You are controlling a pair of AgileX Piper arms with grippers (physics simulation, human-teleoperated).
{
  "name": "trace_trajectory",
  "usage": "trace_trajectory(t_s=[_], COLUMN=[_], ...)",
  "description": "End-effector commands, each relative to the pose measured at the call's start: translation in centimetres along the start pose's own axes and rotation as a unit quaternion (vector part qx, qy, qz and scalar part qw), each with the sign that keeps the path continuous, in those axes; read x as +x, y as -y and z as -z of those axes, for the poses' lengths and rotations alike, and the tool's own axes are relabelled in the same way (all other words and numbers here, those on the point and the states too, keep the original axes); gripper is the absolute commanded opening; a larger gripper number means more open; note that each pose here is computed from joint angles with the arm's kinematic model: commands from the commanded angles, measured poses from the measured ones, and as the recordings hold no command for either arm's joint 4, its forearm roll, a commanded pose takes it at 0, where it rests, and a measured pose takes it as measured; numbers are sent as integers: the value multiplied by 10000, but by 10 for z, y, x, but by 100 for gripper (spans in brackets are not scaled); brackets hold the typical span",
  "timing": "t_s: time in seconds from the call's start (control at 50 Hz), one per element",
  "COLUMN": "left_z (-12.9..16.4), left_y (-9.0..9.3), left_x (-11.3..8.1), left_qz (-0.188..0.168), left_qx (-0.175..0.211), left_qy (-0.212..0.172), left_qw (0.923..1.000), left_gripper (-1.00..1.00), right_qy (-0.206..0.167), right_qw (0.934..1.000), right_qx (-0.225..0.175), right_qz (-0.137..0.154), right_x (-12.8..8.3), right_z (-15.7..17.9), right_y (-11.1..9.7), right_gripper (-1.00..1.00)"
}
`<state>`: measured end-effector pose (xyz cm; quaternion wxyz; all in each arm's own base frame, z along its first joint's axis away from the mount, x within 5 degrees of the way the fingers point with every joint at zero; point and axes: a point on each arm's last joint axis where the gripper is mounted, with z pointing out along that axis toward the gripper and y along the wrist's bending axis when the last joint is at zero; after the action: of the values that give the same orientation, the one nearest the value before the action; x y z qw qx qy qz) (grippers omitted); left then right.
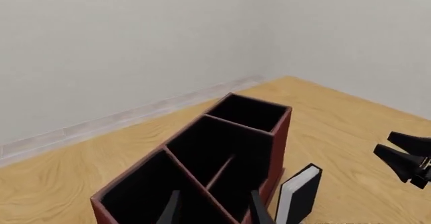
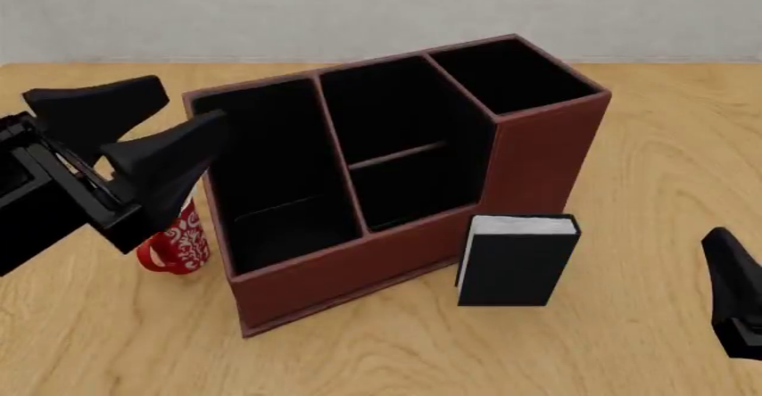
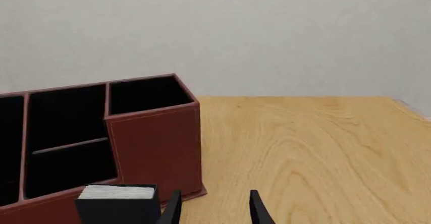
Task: Pick up the book and place it in the back compartment of the caddy.
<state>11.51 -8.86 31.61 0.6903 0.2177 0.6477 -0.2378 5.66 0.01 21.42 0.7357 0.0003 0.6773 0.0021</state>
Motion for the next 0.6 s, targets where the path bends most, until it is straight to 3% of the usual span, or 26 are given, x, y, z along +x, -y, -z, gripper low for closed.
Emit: trace_trajectory(t_s=[0.02, 0.38, 0.6], left_z=[-22, -62, -76], left_y=[11, 43, 52], left_x=[1, 12, 13], left_qz=[-71, -66, -53], left_qx=[315, 1026, 1154], left_qy=[-58, -296, -301], left_qw=[9995, 9943, 9929], left_gripper=[100, 100, 100], right_qy=[19, -8, 1], right_qw=[10000, 10000, 10000], right_qx=[-2, 0, -2], right_qz=[17, -7, 0], right_x=[0, 0, 0], right_z=[0, 0, 0], right_y=[0, 0, 0], right_gripper=[100, 100, 100])
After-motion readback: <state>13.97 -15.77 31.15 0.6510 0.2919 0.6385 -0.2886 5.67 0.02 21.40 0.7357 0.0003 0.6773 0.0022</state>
